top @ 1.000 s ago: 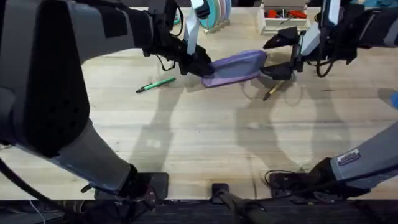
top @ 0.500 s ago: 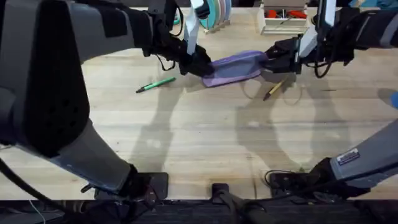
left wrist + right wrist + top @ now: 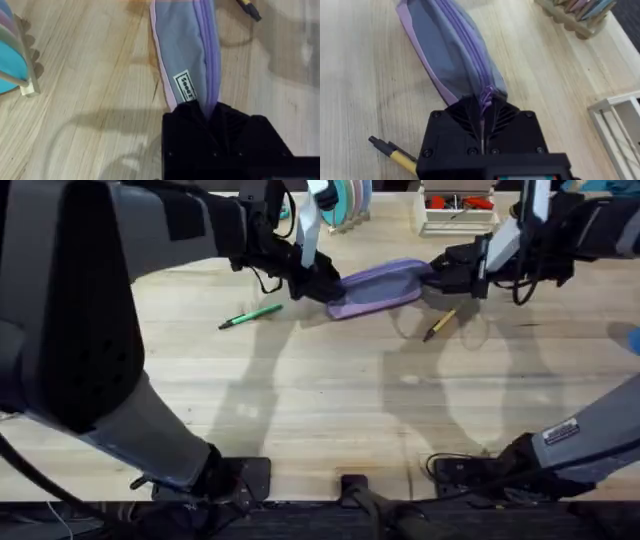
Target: Unzip the bag, pick up the pens from the table one at a time and place them inside, then zip the bag closed.
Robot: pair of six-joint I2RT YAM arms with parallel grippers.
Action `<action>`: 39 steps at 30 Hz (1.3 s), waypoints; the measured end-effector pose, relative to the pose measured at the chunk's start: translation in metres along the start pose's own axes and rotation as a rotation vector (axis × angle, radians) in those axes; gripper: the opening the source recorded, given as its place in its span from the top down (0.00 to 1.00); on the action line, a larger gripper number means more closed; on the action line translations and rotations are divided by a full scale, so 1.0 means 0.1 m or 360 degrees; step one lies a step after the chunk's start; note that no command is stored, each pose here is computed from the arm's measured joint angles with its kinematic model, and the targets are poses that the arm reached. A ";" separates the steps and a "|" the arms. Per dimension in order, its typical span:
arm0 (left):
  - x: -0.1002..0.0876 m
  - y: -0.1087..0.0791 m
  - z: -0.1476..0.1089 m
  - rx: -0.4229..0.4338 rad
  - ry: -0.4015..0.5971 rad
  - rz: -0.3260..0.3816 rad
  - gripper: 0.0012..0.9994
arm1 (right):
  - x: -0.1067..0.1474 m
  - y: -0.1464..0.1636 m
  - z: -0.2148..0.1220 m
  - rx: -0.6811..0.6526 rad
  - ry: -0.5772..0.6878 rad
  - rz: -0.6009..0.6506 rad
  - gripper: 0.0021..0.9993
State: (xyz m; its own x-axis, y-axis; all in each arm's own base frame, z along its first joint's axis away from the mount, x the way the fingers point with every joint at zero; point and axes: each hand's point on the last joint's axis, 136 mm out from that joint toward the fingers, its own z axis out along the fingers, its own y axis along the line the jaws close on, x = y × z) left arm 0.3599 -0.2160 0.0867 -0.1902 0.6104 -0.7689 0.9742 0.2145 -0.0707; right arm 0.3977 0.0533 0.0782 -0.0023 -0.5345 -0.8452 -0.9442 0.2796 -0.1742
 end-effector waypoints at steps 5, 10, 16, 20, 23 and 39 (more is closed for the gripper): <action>-0.02 -0.01 0.02 0.0005 -0.0004 0.0013 0.96 | -0.01 -0.03 -0.06 0.0024 -0.0037 0.0013 0.97; -0.03 -0.02 0.02 0.0010 -0.0010 0.0019 0.96 | -0.13 -0.07 -0.16 0.0065 -0.0058 -0.0030 0.97; -0.05 -0.03 0.03 0.0019 -0.0020 0.0020 0.96 | -0.26 -0.10 -0.25 0.0099 -0.0065 -0.0077 0.97; -0.05 -0.04 0.03 0.0021 -0.0022 0.0020 0.96 | -0.29 -0.09 -0.27 0.0103 -0.0066 -0.0074 0.97; -0.05 -0.04 0.03 0.0021 -0.0022 0.0020 0.96 | -0.32 -0.09 -0.28 0.0105 -0.0083 -0.0076 0.97; -0.05 -0.04 0.03 0.0021 -0.0020 0.0019 0.96 | -0.44 -0.08 -0.35 0.0104 -0.0181 0.0027 0.97</action>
State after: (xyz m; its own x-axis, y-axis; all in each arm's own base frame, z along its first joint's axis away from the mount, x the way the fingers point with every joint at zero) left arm 0.3576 -0.2217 0.0888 -0.1770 0.6030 -0.7779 0.9779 0.1969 -0.0698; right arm 0.3943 0.0466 0.1339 0.0228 -0.4362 -0.8996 -0.9207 0.3414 -0.1889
